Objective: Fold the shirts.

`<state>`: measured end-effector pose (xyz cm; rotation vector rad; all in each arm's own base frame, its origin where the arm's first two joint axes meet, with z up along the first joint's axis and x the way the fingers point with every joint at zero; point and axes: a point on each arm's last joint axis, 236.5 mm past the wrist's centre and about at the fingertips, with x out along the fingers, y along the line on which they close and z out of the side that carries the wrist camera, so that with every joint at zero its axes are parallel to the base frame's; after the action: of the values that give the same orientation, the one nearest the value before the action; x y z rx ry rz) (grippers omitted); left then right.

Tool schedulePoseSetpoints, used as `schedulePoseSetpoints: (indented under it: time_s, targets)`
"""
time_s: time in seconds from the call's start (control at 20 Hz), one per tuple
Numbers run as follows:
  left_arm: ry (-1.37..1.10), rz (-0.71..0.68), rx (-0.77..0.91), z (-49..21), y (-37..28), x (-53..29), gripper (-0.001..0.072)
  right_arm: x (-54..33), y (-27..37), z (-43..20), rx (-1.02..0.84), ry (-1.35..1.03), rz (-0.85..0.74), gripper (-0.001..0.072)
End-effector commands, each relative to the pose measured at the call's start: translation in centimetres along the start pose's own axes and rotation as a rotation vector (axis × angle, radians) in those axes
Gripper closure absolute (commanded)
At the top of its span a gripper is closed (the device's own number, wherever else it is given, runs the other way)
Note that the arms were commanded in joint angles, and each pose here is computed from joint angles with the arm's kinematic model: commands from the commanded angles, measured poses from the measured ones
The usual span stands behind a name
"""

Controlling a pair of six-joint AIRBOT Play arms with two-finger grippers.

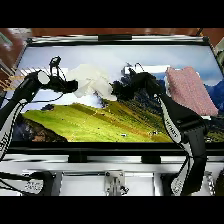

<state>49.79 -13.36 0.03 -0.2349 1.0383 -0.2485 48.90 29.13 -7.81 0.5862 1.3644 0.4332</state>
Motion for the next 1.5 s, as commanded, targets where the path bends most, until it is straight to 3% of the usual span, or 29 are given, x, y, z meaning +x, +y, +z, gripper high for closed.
schedulePoseSetpoints:
  time_s: [0.0,0.3,0.4,0.55,0.7,0.85,1.0,1.05,1.1,1.15,1.3,1.45]
  targets:
    - [0.006,-0.007,0.022,-0.2,-0.6,-0.4,0.0674,1.9,0.0,-0.7,0.031,0.013,0.004,0.0094]
    - [0.109,-0.032,0.066,-3.0,-2.8,-0.1,0.0675,-1.4,0.6,-0.3,-0.064,0.016,0.009,0.0094]
    - [0.236,-0.075,0.197,-6.8,-5.5,-0.2,0.0675,-7.0,-1.7,0.7,-0.144,-0.002,-0.101,0.0094]
    - [0.356,-0.211,0.27,-12.1,-12.9,-0.5,0.0675,-17.6,-5.8,3.1,-0.168,-0.129,-0.301,0.0094]
    - [0.445,-0.442,0.371,-18.7,-23.5,-2.6,0.0675,-27.2,-5.4,4.6,-0.149,-0.316,-0.319,0.0094]
    - [0.466,-0.503,0.472,-24.1,-29.4,-3.8,0.0675,-33.4,-4.4,4.4,-0.149,-0.445,-0.316,0.0094]
    - [0.41,-0.508,0.375,-23.7,-31.8,-3.7,0.0667,-35.9,-3.4,3.6,-0.16,-0.49,-0.314,0.0094]
    - [0.41,-0.501,0.354,-23.1,-31.4,-3.6,0.0482,-36.0,-3.4,3.1,-0.158,-0.475,-0.315,0.0094]
    - [0.426,-0.489,0.338,-22.4,-30.4,-3.7,0.008,-35.6,-3.6,2.4,-0.153,-0.441,-0.321,0.0094]
    - [0.462,-0.467,0.307,-21.5,-28.8,-4.0,-0.0013,-35.1,-4.2,1.4,-0.146,-0.389,-0.333,0.0094]
    - [0.5,-0.383,0.233,-17.4,-22.2,-5.2,-0.0013,-33.7,-6.1,-2.1,-0.145,-0.211,-0.383,0.0094]
    - [0.481,-0.169,0.214,-13.6,-12.4,-6.6,-0.0013,-30.6,-7.0,-7.7,-0.15,0.042,-0.344,0.0094]
